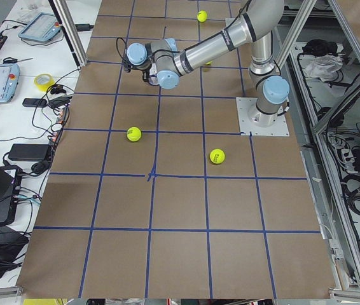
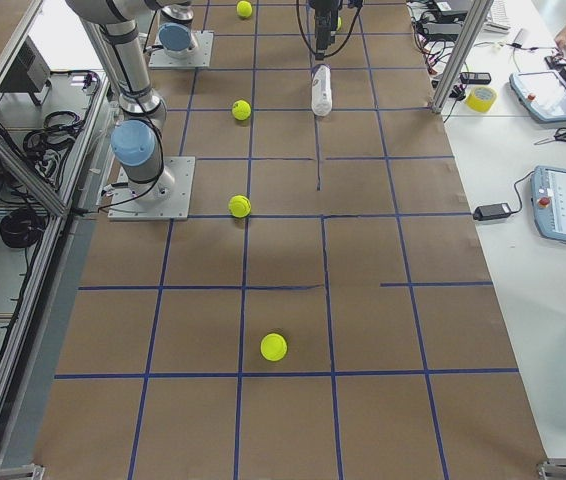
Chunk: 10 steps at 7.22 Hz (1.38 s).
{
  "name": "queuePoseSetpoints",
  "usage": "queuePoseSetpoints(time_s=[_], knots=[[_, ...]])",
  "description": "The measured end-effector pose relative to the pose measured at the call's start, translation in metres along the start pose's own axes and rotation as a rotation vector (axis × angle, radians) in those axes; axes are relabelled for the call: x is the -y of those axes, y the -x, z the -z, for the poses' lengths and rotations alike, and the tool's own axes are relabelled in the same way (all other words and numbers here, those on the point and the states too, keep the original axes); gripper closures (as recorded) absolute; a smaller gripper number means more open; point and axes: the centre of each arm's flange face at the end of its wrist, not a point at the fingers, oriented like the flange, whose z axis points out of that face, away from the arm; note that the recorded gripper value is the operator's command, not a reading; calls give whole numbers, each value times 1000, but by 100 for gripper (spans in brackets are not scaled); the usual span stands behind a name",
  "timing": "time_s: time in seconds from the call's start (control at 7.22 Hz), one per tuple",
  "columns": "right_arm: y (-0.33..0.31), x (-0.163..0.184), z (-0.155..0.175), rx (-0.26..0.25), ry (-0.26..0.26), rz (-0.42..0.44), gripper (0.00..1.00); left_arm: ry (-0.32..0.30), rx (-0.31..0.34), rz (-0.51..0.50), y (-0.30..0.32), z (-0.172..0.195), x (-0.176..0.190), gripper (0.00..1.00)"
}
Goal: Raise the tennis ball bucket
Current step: 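Reach the left gripper toward the blue-lidded end of the lying can, then close the left gripper on the can's blue-lidded end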
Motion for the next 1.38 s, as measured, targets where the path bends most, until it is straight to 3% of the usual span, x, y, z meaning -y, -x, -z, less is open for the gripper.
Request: queuePoseSetpoints(time_s=[0.28, 0.69, 1.38], knots=[[-3, -24, -13, -5, 23, 8, 0, 9, -36, 13, 17, -24, 4, 0], [-2, -38, -22, -1, -14, 14, 0, 16, -139, 33, 26, -51, 3, 0], [-1, -39, -25, 0, -48, 19, 0, 52, -153, 59, 29, -71, -9, 3]])
